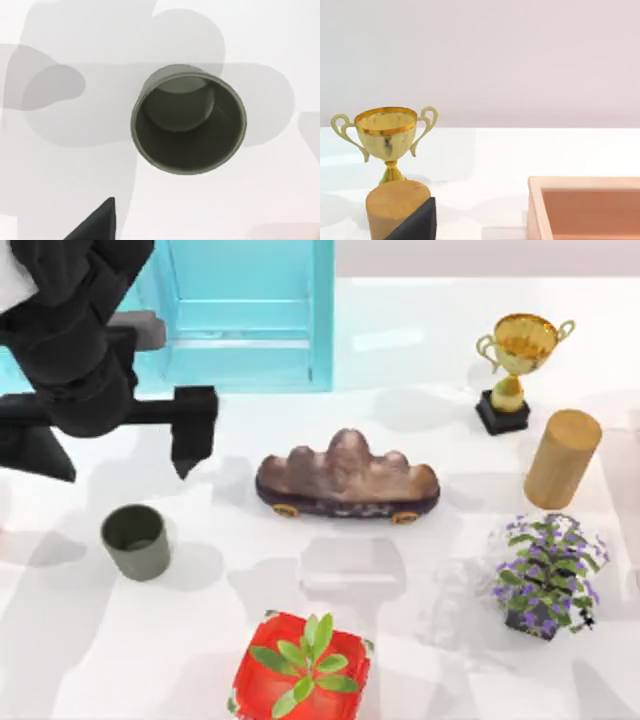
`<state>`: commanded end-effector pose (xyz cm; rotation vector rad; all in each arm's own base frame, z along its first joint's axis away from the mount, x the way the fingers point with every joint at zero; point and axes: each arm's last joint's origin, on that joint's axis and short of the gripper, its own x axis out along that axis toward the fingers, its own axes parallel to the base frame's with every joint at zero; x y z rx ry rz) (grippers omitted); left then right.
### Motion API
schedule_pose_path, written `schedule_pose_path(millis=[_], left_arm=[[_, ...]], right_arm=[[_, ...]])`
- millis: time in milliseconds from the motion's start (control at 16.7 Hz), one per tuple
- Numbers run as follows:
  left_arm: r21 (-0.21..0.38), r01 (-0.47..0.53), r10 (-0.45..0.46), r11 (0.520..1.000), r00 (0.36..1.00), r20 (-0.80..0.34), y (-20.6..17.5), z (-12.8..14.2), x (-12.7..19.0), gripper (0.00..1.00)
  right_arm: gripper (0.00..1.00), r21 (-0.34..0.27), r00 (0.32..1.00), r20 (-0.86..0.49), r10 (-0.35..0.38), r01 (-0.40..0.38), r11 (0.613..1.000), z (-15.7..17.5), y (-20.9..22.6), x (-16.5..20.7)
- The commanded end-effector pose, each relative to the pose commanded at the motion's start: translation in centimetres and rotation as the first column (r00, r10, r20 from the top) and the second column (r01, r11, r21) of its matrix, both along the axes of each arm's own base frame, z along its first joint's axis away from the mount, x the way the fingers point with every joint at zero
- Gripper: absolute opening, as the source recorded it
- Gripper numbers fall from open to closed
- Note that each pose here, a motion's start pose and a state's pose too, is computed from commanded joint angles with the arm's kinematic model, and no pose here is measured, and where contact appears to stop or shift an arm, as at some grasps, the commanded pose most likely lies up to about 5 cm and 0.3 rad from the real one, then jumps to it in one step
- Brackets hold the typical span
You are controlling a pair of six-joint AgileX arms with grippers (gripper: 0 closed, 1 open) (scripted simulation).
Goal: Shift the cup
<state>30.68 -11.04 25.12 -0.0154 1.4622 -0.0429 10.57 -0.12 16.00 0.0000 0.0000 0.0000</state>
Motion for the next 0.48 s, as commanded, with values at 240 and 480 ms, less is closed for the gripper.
schedule_pose_path(millis=[240,480], left_arm=[[0.038,0.004,0.000,0.999,0.995,-0.103,-1.6,-1.2,1.7,1.00],[0.040,0.004,0.000,0.999,0.994,-0.108,-1.7,-1.3,1.8,1.00]], right_arm=[[1.00,0.000,1.000,0.000,0.000,0.000,1.000,0.0,0.0,0.0],[1.00,0.000,1.000,0.000,0.000,0.000,1.000,0.0,0.0,0.0]])
